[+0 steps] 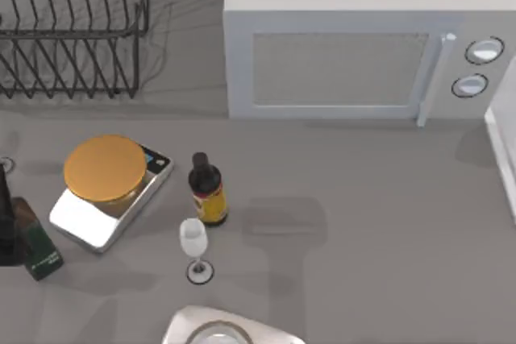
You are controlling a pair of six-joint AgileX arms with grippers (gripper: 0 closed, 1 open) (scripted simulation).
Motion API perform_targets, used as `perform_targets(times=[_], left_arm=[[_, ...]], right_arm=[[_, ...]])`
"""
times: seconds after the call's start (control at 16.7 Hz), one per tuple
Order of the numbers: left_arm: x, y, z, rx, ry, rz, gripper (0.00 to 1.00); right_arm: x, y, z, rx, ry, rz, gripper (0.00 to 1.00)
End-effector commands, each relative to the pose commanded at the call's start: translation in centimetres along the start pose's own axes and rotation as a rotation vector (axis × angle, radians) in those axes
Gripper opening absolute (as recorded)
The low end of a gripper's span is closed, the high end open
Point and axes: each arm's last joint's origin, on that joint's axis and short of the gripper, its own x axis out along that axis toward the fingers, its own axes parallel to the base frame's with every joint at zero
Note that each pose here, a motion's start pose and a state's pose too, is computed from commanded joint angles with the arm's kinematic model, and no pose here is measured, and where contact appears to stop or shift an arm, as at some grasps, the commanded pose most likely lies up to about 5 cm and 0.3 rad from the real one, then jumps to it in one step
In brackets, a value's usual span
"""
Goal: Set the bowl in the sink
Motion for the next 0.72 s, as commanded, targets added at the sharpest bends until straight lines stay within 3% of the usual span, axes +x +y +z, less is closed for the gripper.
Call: perform_targets(times=[0.36,0.72], left_arm=[[0.0,0.0,0.0,0.0,0.0,0.0,1.0],[0.0,0.0,0.0,0.0,0.0,0.0,1.0]], right_arm=[[-0.21,0.2,-0.59,0.003,0.005,0.003,0.0],[-0.21,0.2,-0.59,0.003,0.005,0.003,0.45]])
